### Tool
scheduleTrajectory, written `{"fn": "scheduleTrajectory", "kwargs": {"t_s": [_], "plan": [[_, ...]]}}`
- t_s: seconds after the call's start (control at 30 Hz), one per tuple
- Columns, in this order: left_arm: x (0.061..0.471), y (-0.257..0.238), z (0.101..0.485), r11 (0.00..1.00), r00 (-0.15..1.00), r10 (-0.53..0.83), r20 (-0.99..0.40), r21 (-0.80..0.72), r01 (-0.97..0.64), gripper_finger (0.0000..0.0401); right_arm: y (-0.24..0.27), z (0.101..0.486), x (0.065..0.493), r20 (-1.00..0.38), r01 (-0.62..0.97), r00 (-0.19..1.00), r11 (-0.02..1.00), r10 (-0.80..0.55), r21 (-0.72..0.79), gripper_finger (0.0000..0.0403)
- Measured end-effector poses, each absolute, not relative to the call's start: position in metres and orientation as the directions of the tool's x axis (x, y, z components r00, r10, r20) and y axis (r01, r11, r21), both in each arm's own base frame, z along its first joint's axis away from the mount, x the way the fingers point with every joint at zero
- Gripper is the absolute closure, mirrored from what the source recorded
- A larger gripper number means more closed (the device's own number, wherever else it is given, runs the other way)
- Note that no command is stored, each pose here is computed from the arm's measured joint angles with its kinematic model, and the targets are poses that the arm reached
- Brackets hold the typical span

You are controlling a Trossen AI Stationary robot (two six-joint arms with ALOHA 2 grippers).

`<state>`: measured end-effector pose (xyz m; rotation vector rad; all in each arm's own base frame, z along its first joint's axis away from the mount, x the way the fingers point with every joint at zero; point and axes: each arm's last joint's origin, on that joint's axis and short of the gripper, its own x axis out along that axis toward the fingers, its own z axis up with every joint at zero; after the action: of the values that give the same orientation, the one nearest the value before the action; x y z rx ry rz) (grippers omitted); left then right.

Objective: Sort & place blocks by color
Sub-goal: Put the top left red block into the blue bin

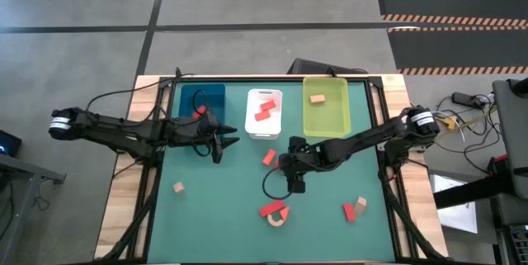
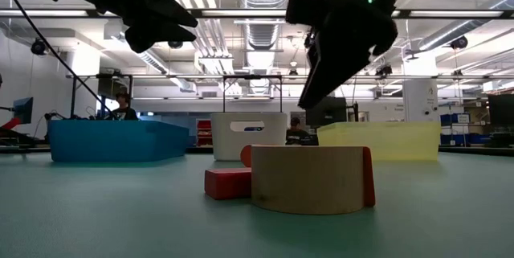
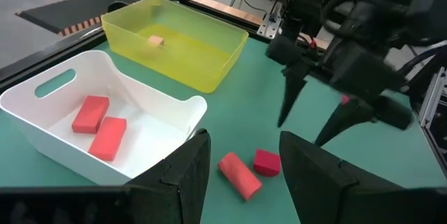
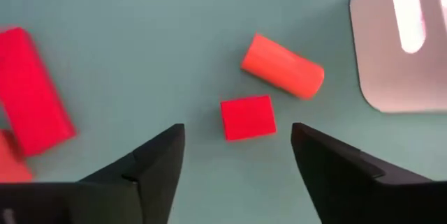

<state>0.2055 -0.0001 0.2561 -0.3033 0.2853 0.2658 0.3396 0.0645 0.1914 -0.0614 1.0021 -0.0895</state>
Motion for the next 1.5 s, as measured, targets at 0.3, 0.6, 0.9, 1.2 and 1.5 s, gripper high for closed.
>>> {"fn": "scheduleTrajectory", "kwargs": {"t_s": [0.3,0.6,0.9,1.2,1.5], "plan": [[0.206,0.0,0.256,0.922,0.927,0.213,-0.308,-0.252,-0.295,0.0245,0.051,0.16,0.353,-0.865,0.044,0.483,0.991,-0.133,-0.128,0.0104],[0.206,0.0,0.257,0.921,0.93,0.213,-0.3,-0.255,-0.294,0.0245,0.042,0.142,0.359,-0.881,0.038,0.451,0.989,-0.142,-0.14,0.0115],[0.206,0.0,0.257,0.921,0.93,0.213,-0.3,-0.255,-0.294,0.0245,0.041,0.135,0.365,-0.874,0.026,0.472,0.993,-0.116,-0.118,0.0138],[0.206,0.0,0.257,0.921,0.93,0.213,-0.3,-0.255,-0.294,0.0245,0.041,0.133,0.366,-0.873,0.024,0.475,0.993,-0.115,-0.118,0.0185],[0.206,0.0,0.257,0.921,0.929,0.213,-0.301,-0.255,-0.294,0.0245,0.041,0.133,0.366,-0.872,0.016,0.479,0.994,-0.099,-0.104,0.0243]]}}
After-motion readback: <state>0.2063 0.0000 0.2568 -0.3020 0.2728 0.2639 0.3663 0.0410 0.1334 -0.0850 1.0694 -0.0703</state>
